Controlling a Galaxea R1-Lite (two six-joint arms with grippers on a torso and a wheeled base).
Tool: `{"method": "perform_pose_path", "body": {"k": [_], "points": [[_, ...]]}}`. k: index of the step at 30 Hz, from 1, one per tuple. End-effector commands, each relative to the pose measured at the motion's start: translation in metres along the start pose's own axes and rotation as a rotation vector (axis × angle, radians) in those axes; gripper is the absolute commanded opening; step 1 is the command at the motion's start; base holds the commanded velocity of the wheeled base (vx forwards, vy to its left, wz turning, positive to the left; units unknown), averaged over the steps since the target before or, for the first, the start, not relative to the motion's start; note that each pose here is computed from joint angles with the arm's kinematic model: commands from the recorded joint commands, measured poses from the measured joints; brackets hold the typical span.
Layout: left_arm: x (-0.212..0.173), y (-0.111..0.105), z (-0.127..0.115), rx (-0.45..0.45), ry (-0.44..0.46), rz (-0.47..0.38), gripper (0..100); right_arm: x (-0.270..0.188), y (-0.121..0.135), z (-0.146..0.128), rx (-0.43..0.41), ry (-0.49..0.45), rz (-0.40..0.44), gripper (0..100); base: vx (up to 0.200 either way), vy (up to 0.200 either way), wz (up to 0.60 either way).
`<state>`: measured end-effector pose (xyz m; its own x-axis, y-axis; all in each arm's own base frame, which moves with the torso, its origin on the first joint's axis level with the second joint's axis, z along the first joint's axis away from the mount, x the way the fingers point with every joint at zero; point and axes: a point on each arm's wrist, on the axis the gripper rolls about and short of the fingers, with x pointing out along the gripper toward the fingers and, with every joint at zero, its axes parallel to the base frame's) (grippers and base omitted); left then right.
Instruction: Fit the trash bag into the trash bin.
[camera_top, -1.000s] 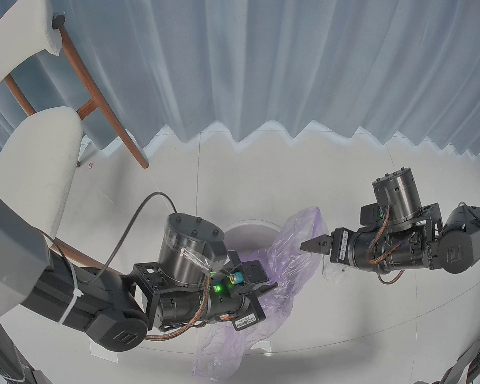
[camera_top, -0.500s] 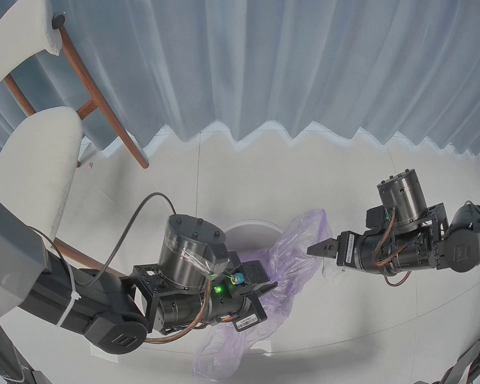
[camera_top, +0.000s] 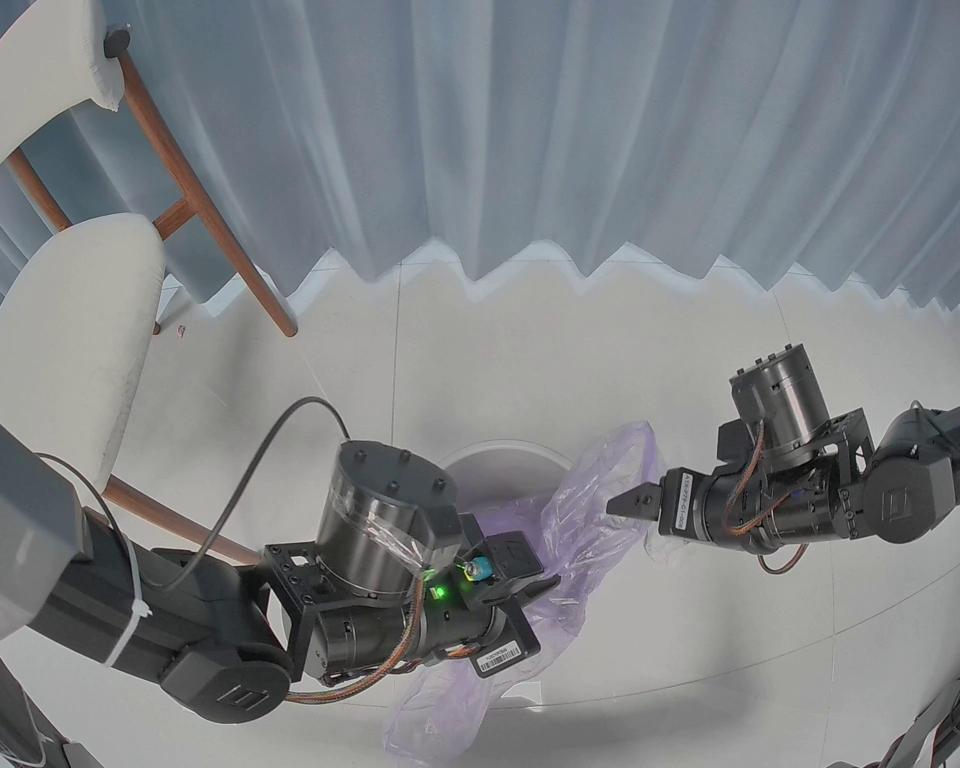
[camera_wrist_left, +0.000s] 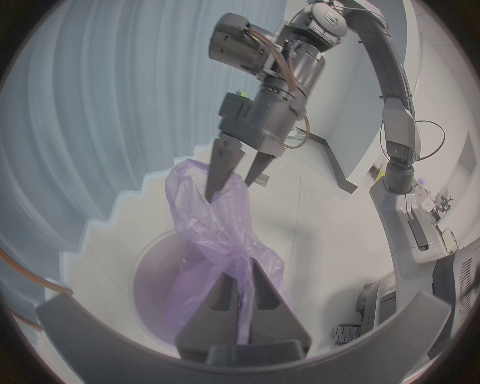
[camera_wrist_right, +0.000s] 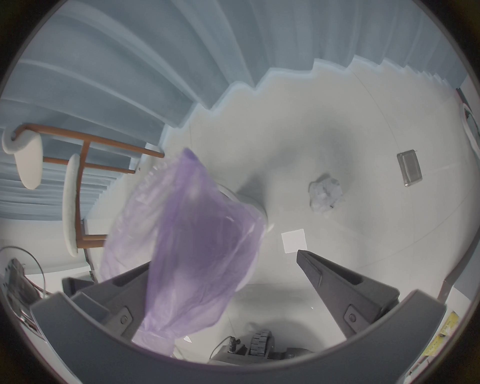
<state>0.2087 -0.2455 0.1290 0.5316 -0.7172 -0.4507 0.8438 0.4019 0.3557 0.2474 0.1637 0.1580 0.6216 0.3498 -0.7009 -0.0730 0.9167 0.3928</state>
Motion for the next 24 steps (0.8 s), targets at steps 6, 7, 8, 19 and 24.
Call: {"method": "perform_pose_path", "body": {"k": [6, 7, 8, 19, 24], "points": [[-0.005, 0.001, -0.002, -0.040, 0.001, 0.001, 0, 0.000, -0.014, -0.020, -0.009, 0.053, -0.054, 100, 0.000, 0.000, 0.00], [-0.006, 0.000, -0.002, -0.041, 0.000, -0.002, 0, 0.000, -0.015, -0.021, -0.011, 0.058, -0.058, 100, 0.000, 0.000, 0.00], [-0.006, 0.000, -0.002, -0.041, 0.000, -0.002, 0, 0.000, -0.015, -0.021, -0.010, 0.056, -0.057, 100, 0.000, 0.000, 0.00], [-0.018, -0.009, -0.008, -0.101, -0.003, -0.055, 0, 0.005, -0.012, -0.018, -0.026, 0.055, -0.056, 100, 0.000, 0.000, 0.00], [-0.019, -0.008, -0.006, -0.101, -0.017, -0.053, 0, 0.005, -0.013, -0.019, -0.027, 0.058, -0.054, 0, 0.000, 0.000, 0.00]]}}
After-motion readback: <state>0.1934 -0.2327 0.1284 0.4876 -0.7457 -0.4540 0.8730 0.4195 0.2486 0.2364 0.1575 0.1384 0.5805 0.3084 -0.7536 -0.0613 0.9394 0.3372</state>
